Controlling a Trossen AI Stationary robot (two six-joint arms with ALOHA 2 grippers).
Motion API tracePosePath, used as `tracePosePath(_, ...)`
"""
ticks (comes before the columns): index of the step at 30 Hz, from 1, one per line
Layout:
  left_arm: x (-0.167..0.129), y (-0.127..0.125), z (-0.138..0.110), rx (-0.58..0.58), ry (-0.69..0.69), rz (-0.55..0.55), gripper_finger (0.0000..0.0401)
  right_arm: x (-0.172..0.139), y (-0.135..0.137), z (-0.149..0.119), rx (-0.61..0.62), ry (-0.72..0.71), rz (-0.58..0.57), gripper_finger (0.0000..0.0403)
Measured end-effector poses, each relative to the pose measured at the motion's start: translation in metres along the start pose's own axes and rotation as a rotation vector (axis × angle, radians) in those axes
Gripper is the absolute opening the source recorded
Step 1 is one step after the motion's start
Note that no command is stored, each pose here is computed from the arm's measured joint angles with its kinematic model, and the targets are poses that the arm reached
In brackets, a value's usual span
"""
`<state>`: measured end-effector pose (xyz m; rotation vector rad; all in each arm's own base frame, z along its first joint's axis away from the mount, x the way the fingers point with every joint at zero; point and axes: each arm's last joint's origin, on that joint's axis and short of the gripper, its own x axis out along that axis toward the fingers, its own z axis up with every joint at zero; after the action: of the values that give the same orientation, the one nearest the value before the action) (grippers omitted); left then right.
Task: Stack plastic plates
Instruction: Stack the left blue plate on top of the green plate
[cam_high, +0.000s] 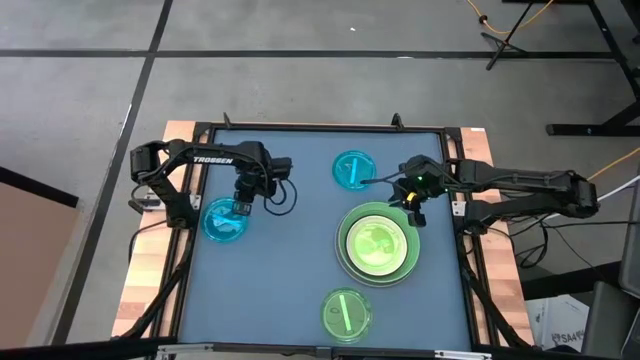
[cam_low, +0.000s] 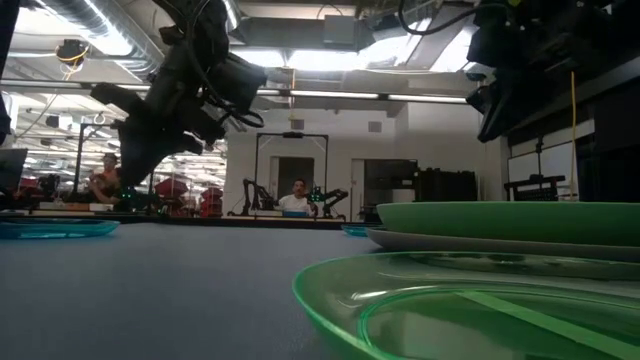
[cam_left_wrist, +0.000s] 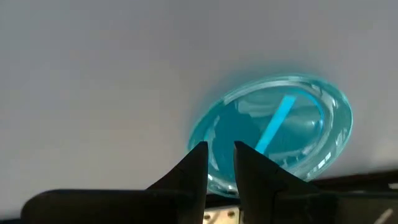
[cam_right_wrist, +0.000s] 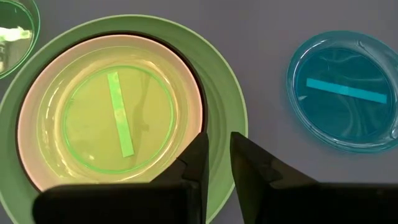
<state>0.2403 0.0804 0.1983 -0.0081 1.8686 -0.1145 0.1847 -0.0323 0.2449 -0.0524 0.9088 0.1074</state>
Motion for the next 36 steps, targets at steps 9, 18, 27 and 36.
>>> tracePosePath(9,0.038,-0.006,-0.012,0.002,0.104,-0.018,0.0069,0.0,0.0,0.0,-0.003,0.002,0.001,0.0056)
tracePosePath(18,0.053,0.001,-0.012,-0.014,0.101,0.1,0.0069,0.0,-0.001,0.003,-0.004,-0.033,-0.008,0.0056)
tracePosePath(27,0.053,0.011,-0.014,-0.003,0.078,0.09,0.0069,0.0,-0.001,0.004,-0.001,-0.04,-0.01,0.0056)
tracePosePath(36,0.069,0.008,-0.021,0.037,0.1,0.047,0.0069,0.0,-0.001,0.004,-0.001,-0.04,-0.01,0.0056)
